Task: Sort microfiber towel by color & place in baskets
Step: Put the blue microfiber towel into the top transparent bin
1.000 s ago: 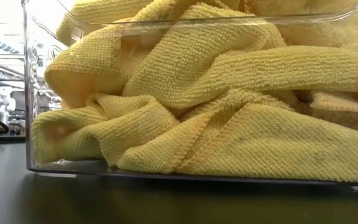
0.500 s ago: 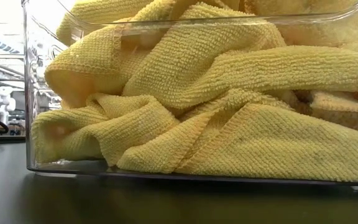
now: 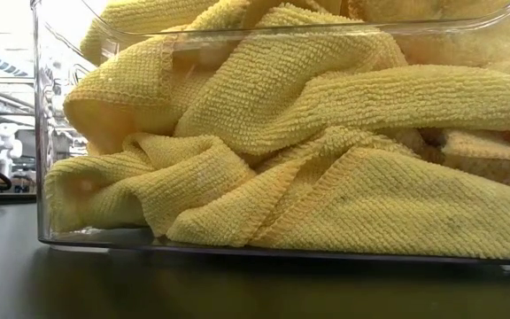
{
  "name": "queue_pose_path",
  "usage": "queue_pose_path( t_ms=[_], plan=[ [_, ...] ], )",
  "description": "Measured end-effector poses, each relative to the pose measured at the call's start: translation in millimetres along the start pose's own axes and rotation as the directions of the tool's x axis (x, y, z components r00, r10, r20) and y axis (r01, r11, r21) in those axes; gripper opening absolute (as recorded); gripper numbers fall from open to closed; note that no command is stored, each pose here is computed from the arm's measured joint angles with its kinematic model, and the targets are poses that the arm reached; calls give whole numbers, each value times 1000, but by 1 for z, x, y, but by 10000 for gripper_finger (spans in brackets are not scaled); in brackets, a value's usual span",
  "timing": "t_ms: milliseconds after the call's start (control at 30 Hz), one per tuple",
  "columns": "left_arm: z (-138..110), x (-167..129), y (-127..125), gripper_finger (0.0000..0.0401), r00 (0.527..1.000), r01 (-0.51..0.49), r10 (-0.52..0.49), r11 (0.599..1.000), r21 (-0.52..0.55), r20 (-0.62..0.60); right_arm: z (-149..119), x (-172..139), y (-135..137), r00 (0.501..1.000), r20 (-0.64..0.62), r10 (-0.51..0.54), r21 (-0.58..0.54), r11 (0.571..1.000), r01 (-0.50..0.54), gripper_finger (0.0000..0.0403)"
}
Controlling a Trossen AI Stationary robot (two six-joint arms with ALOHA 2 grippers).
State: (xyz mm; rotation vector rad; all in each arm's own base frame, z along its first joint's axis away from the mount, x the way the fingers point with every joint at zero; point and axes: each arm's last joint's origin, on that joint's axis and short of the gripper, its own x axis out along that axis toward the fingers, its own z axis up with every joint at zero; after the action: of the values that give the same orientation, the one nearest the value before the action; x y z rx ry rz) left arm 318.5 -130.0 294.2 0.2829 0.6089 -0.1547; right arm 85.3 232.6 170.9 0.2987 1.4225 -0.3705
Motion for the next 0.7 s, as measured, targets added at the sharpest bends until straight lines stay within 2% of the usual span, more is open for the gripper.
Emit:
queue_pose_path(
  t_ms=[233, 367, 467, 700],
  plan=[
    [0, 0, 1, 310, 1000, 2, -2, 1000, -2, -1, 1, 30, -1, 996, 16, -91, -32, 995, 92, 283],
    [0, 1, 2, 310, 1000, 1, -1, 1000, -2, -2, 4, 36, 5, 997, 53, -60, -75, 995, 63, 253],
    [0, 1, 4, 310, 1000, -3, 3, 1000, 4, -3, 8, 37, 10, 996, 88, -18, -71, 997, 24, 197],
    [-1, 2, 6, 310, 1000, -8, 8, 1000, 6, -4, 18, 38, 14, 995, 100, 19, -111, 994, -8, 20]
  ],
)
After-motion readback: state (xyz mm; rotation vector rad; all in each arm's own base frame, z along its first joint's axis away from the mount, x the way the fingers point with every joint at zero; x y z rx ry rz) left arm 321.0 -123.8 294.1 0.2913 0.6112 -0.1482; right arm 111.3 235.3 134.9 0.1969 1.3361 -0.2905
